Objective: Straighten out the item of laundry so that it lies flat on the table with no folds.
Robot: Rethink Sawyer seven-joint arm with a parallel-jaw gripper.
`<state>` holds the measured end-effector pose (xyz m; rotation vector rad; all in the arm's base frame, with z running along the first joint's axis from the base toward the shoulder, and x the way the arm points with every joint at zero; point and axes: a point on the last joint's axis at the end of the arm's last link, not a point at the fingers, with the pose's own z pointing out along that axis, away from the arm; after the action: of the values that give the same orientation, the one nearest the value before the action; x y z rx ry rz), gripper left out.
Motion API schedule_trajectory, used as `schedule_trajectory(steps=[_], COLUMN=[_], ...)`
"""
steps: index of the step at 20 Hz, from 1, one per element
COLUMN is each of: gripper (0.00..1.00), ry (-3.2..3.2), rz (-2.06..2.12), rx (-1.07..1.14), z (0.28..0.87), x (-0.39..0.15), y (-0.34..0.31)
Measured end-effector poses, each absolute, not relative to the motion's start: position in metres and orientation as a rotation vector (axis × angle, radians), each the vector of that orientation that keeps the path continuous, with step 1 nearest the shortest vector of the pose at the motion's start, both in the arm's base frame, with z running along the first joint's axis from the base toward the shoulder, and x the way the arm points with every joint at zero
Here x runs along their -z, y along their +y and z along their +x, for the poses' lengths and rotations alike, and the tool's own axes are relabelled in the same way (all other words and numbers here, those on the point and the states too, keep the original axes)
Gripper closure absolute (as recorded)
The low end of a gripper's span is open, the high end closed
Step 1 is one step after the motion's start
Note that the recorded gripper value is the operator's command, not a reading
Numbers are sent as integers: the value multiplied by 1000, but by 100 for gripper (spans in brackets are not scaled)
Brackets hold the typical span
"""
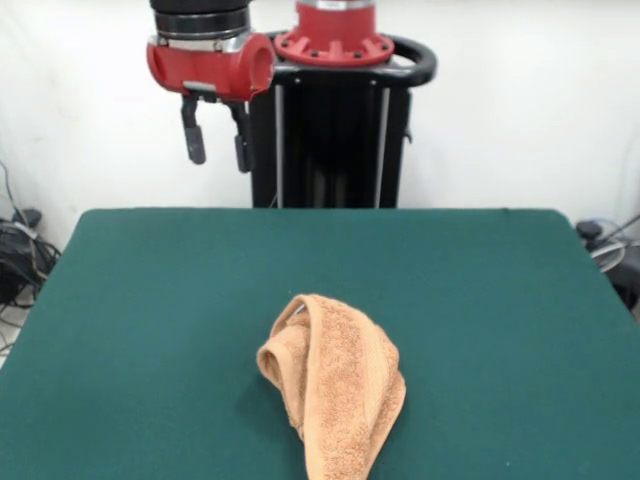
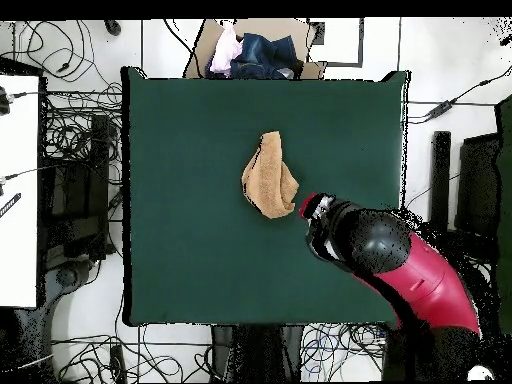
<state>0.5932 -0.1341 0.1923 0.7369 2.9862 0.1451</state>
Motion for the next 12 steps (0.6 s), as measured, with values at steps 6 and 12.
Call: schedule_trajectory(steps=[6,12], gripper=[0,0], ry=[2983,3002], rz=[682,536], rx=[-175,-158], z=[608,617], x=[-196,-196], y=[-121,-113])
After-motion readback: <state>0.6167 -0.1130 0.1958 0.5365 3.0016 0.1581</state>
